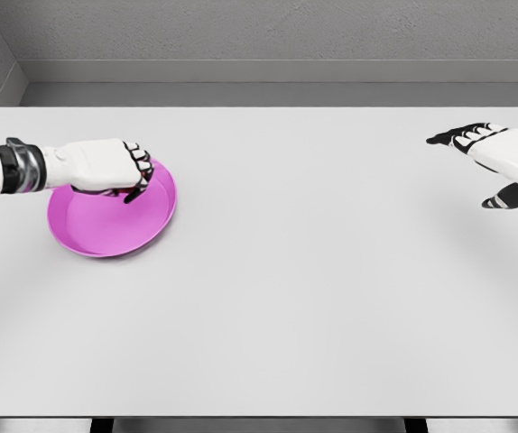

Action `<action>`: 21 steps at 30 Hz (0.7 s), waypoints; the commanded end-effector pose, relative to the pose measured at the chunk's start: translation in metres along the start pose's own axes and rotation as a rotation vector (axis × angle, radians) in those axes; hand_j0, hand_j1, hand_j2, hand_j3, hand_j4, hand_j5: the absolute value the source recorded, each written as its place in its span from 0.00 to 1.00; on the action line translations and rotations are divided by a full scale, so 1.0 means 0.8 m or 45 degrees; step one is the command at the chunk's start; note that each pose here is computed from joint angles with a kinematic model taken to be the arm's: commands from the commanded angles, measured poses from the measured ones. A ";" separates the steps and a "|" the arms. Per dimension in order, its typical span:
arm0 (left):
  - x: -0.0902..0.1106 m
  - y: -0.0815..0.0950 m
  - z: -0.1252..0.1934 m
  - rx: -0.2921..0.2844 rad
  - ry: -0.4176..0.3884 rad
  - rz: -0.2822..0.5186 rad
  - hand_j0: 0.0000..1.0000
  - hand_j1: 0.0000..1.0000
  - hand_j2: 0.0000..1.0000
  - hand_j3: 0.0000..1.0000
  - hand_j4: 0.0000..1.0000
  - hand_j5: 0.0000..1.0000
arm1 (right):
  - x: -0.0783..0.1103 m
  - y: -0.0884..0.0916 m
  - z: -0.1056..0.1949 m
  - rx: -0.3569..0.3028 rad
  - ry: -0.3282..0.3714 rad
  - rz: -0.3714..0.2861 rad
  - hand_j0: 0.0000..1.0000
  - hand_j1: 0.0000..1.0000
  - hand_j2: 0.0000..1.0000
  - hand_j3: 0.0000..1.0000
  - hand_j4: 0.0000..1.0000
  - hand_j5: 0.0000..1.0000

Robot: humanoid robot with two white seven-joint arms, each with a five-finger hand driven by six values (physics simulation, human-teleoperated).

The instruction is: Put the apple on the plate with both arms

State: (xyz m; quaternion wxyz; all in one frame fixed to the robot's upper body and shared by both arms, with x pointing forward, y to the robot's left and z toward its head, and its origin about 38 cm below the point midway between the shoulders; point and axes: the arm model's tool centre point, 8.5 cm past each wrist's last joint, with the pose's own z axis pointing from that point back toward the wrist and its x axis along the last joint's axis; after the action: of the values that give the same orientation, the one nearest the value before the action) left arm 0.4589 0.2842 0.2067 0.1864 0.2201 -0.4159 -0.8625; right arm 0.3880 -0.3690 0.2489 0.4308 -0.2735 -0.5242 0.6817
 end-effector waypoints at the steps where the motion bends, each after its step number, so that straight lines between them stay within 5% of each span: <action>1: -0.005 -0.003 0.004 -0.002 0.016 0.014 0.36 0.36 0.36 0.36 0.36 0.36 | 0.000 0.000 0.000 -0.001 0.000 -0.003 1.00 1.00 1.00 1.00 1.00 1.00; 2: -0.006 -0.005 0.003 -0.007 0.019 0.020 0.70 0.70 0.70 0.70 0.70 0.70 | 0.000 0.000 0.000 -0.001 0.000 -0.003 1.00 1.00 1.00 1.00 1.00 1.00; 3: -0.006 -0.006 0.003 -0.008 0.019 0.019 0.93 0.93 0.93 0.93 0.93 0.93 | 0.000 0.000 0.000 -0.001 0.000 -0.003 1.00 1.00 1.00 1.00 1.00 1.00; 4: -0.005 -0.007 0.002 -0.014 0.018 0.019 1.00 1.00 1.00 1.00 1.00 1.00 | 0.000 0.000 0.000 -0.001 0.000 -0.003 1.00 1.00 1.00 1.00 1.00 1.00; 10: -0.008 -0.019 0.010 -0.030 0.028 0.046 1.00 1.00 1.00 1.00 1.00 1.00 | 0.000 0.000 0.000 -0.001 0.000 -0.003 1.00 1.00 1.00 1.00 1.00 1.00; 14: -0.040 -0.037 0.041 0.113 0.060 0.384 1.00 1.00 1.00 1.00 1.00 1.00 | 0.000 0.000 0.000 -0.001 0.000 -0.003 1.00 1.00 1.00 1.00 1.00 1.00; 21: -0.052 -0.051 0.068 0.192 0.105 0.517 1.00 1.00 1.00 1.00 1.00 1.00 | 0.000 0.000 0.000 -0.001 0.000 -0.003 1.00 1.00 1.00 1.00 1.00 1.00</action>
State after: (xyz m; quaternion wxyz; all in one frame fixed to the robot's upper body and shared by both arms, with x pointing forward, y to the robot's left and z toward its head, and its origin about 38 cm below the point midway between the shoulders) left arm 0.4565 0.3562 0.2018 0.3485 0.1720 -0.4933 -0.7782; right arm 0.3880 -0.3690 0.2489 0.4308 -0.2736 -0.5241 0.6818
